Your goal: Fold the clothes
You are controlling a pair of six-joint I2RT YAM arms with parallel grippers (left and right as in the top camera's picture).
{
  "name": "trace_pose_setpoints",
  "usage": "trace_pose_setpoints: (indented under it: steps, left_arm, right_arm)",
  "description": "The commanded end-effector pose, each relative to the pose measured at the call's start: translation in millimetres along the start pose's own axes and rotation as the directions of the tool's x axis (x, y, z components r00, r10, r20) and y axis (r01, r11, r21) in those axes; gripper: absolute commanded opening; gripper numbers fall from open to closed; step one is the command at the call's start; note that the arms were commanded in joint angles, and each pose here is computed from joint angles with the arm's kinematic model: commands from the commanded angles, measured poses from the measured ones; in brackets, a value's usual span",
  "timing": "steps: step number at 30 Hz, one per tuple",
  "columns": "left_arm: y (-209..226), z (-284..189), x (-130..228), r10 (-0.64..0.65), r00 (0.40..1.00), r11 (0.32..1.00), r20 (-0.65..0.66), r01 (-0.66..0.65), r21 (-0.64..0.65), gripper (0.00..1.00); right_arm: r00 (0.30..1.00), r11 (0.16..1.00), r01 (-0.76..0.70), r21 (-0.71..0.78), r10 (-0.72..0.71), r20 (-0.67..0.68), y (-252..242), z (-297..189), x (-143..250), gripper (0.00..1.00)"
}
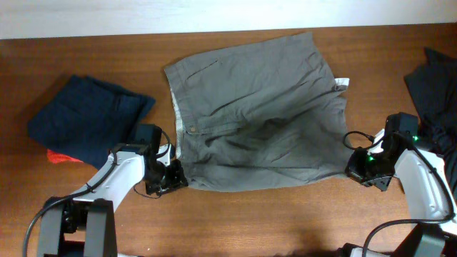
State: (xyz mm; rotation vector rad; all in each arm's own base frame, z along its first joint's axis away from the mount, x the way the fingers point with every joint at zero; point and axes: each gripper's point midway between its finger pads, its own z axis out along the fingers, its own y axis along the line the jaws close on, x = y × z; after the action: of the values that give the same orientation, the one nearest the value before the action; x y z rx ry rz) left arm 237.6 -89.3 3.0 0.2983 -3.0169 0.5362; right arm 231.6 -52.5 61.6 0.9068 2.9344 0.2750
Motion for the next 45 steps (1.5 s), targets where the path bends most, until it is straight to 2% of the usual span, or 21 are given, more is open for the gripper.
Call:
trace_pose_setpoints:
  steps: [1,4,6,8,10,13,15,17,18,19,22,24,28,31,32,34,41,43,45]
  left_arm:
    - [-1,0,6,-0.026,0.999,1.000,-0.024,0.027,0.010,0.31]
    - [-10,-5,16,-0.040,0.997,0.998,-0.065,0.043,0.055,0.29]
    - [-9,-10,14,0.008,0.999,0.999,-0.040,-0.007,0.042,0.30]
    - [1,-17,9,0.103,0.995,0.994,0.003,-0.102,-0.038,0.30]
    - [12,-28,6,0.144,0.989,0.981,0.037,-0.138,-0.133,0.31]
    - [8,-41,2,0.219,0.972,0.965,0.090,-0.202,-0.167,0.31]
    - [2,-48,0,0.260,0.958,0.955,0.124,-0.236,-0.181,0.39]
    - [-6,-49,0,0.316,0.939,0.939,0.137,-0.289,-0.184,0.40]
    - [-10,-48,0,0.348,0.927,0.929,0.137,-0.321,-0.185,0.44]
    - [-13,-47,0,0.372,0.919,0.920,0.134,-0.345,-0.187,0.54]
    - [-18,-41,1,0.397,0.909,0.908,0.124,-0.370,-0.198,0.56]
    - [-14,-38,1,0.361,0.926,0.920,0.113,-0.333,-0.208,0.56]
    - [-2,-24,13,0.148,0.987,0.968,0.056,-0.132,-0.214,0.55]
    - [2,-14,13,0.029,0.998,0.975,0.049,-0.017,-0.221,0.55]
    - [2,-12,12,-0.001,0.998,0.976,0.055,0.013,-0.219,0.56]
    - [3,-9,9,-0.064,0.995,0.974,0.071,0.078,-0.215,0.66]
    - [6,-10,-2,-0.088,0.991,0.975,0.103,0.107,-0.195,0.66]
    - [10,-12,-9,-0.092,0.987,0.973,0.130,0.117,-0.201,0.61]
    - [15,-14,-16,-0.092,0.982,0.967,0.163,0.128,-0.220,0.52]
  right_arm:
    - [1.000,1.000,0.008,0.005,-0.008,0.019,-1,-5,-3,0.04]
    - [1.000,1.000,0.007,0.006,-0.007,0.016,-2,-5,-2,0.04]
    - [1.000,1.000,0.007,0.006,-0.007,0.016,-2,-5,-3,0.04]
    - [1.000,1.000,0.007,0.006,-0.007,0.017,-1,-5,-3,0.04]
    - [1.000,1.000,0.007,0.006,-0.007,0.017,-1,-5,-3,0.04]
    - [1.000,1.000,0.007,0.006,-0.007,0.017,-1,-5,-3,0.04]
    - [1.000,1.000,0.007,0.006,-0.007,0.017,-1,-5,-3,0.04]
    - [1.000,1.000,0.007,0.006,-0.007,0.017,-1,-5,-3,0.04]
    - [1.000,1.000,0.007,0.006,-0.007,0.017,-1,-5,-3,0.04]
    - [1.000,1.000,0.007,0.006,-0.007,0.016,-1,-5,-3,0.04]
    - [1.000,1.000,0.007,0.006,-0.007,0.016,-1,-5,-3,0.04]
    - [1.000,1.000,0.007,0.006,-0.007,0.016,-1,-5,-3,0.04]
    - [1.000,1.000,0.007,0.006,-0.007,0.016,-1,-5,-3,0.04]
    - [1.000,1.000,0.007,0.001,-0.007,0.015,-1,-5,-2,0.04]
    - [1.000,1.000,0.007,-0.001,-0.007,0.014,0,-5,-2,0.04]
    - [1.000,1.000,0.008,-0.003,-0.008,0.014,0,-5,-2,0.04]
    - [0.999,0.999,0.034,-0.026,-0.034,0.010,4,-5,-1,0.04]
    - [0.999,0.999,0.034,-0.027,-0.034,0.009,4,-5,-1,0.04]
    - [0.999,0.999,0.034,-0.027,-0.034,0.009,4,-5,-1,0.04]
